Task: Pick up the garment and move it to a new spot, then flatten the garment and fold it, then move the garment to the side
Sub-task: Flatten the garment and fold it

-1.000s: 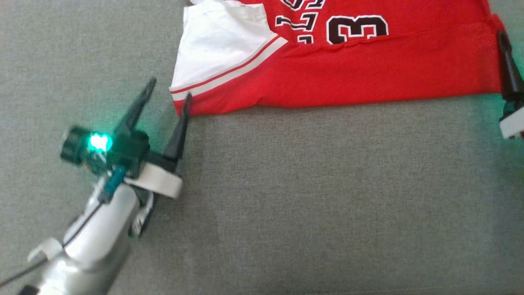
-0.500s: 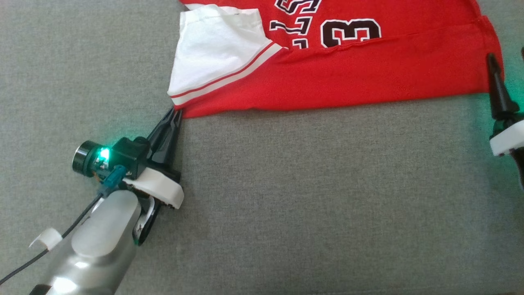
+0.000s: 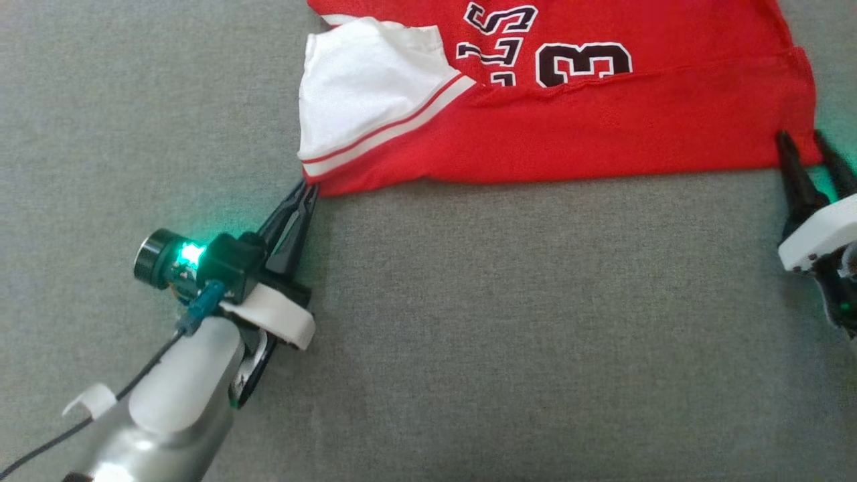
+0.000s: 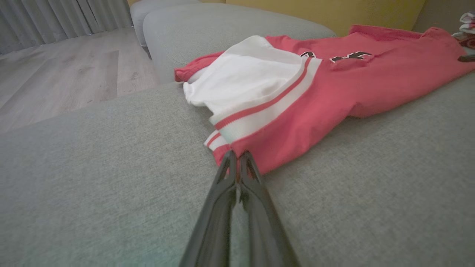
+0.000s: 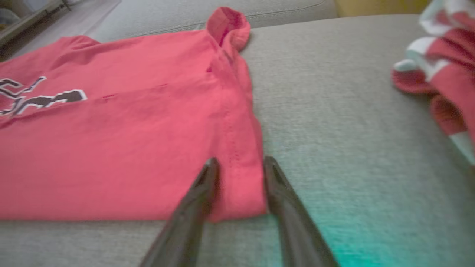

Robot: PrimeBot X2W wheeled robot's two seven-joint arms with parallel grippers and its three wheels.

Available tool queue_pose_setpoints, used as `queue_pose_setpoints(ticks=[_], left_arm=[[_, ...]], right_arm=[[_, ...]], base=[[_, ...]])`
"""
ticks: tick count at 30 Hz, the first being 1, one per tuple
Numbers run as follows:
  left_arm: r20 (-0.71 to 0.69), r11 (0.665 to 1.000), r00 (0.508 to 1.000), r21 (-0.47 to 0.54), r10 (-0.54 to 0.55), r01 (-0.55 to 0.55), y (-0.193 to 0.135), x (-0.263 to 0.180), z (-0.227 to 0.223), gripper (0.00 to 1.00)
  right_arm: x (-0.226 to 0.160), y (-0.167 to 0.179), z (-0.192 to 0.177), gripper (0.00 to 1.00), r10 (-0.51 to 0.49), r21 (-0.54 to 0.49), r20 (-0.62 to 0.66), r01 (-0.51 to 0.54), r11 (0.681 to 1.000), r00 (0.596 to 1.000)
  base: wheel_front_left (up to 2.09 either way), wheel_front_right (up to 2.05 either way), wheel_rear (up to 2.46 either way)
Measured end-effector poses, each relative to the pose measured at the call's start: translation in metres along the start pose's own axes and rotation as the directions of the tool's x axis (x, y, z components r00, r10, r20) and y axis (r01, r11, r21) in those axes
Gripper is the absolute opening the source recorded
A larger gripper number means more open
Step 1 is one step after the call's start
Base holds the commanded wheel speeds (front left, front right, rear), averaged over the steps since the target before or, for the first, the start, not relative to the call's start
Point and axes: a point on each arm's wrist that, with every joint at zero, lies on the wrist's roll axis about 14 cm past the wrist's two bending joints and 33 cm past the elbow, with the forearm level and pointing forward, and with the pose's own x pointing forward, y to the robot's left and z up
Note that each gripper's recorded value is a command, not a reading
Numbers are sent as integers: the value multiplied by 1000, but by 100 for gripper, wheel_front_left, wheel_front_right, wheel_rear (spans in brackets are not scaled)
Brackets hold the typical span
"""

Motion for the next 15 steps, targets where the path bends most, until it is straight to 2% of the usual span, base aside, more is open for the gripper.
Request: queue_pose_setpoints(ticks=[6,10,15], left_arm=[[3,1000,1000,8,13,-13,-3,-18,0,0],[-14,1000,1000,9,22,-22,-8,-38,-4,0],[-65,999,998,-36,18,-20,-28,-74,-16,0]], right_arm=[[-7,8,5,0,29,-5,17,-29,1000,999],[-27,2,-3,0,33,-55,8,-33,998,999],[-60,0,-18,0,47,-88,-12,-48,995,999]], base=[[0,0,0],[0,0,0],[0,0,0]])
